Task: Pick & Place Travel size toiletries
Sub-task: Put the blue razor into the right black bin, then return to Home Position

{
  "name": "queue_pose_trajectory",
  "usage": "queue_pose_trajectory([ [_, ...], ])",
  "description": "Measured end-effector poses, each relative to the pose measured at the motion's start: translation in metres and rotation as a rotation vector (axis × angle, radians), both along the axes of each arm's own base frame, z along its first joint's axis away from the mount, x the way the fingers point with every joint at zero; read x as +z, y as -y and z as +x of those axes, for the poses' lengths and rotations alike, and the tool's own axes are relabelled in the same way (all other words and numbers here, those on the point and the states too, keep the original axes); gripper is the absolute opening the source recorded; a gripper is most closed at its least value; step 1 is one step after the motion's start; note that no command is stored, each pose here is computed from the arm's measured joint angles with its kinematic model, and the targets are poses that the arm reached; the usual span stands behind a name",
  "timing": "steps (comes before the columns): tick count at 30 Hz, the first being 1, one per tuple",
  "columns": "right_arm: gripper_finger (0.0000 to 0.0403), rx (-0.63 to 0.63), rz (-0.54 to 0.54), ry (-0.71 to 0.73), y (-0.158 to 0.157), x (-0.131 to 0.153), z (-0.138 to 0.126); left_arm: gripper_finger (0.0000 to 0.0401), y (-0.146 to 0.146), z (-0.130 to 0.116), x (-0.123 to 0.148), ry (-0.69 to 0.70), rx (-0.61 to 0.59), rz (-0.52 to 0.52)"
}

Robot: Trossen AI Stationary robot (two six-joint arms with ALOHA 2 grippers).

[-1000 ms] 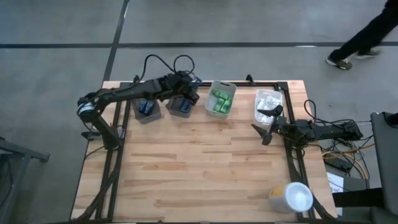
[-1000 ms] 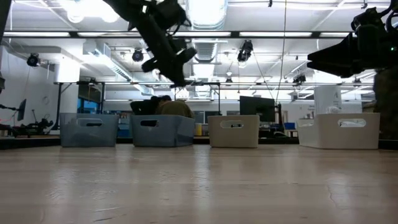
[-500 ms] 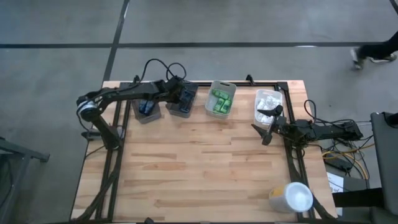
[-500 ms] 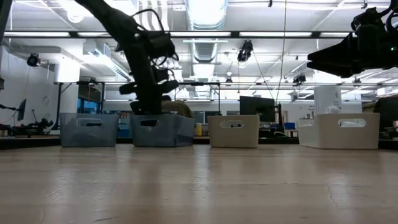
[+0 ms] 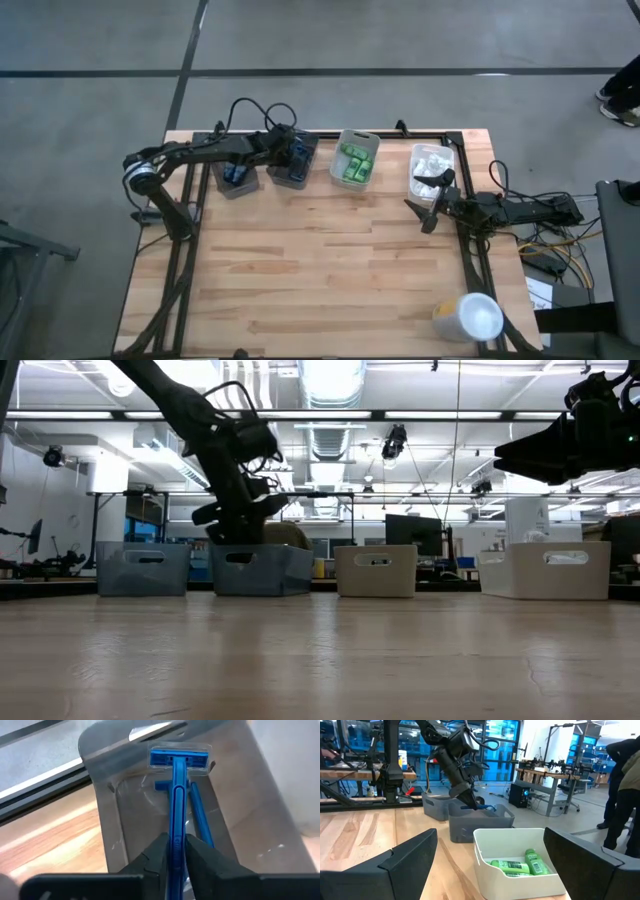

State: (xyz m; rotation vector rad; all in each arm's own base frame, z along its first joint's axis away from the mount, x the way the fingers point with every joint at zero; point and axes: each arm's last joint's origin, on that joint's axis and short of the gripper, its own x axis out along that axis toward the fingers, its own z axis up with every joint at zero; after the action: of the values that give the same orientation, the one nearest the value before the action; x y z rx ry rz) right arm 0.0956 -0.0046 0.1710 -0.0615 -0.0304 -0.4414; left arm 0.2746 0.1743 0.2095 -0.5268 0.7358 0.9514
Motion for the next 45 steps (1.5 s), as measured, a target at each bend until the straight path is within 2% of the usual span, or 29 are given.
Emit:
queue_pose_trajectory([
  [19, 0.0364, 0.0, -0.002, -0.001, 0.0, 0.0, 0.0, 0.0193, -0.002, 0.004, 0.007, 0.08, 0.048, -0.006],
  [24, 0.0364, 0.0, -0.001, 0.0, 0.0, 0.0, 0.0, 0.0199, -0.006, 0.012, 0.025, 0.109, 0.006, 0.039],
  [35, 0.0363, 0.0, -0.002, -0.001, 0.0, 0.0, 0.0, 0.02, -0.015, 0.028, 0.083, 0.168, -0.108, 0.191],
  [40, 0.0364, 0.0, -0.002, 0.0, 0.0, 0.0, 0.0, 0.0199, -0.01, 0.035, 0.098, 0.195, -0.181, 0.234],
  [45, 0.0364, 0.0, -0.002, 0.0, 0.0, 0.0, 0.0, 0.0199, 0.004, 0.041, 0.111, 0.27, -0.249, 0.326],
])
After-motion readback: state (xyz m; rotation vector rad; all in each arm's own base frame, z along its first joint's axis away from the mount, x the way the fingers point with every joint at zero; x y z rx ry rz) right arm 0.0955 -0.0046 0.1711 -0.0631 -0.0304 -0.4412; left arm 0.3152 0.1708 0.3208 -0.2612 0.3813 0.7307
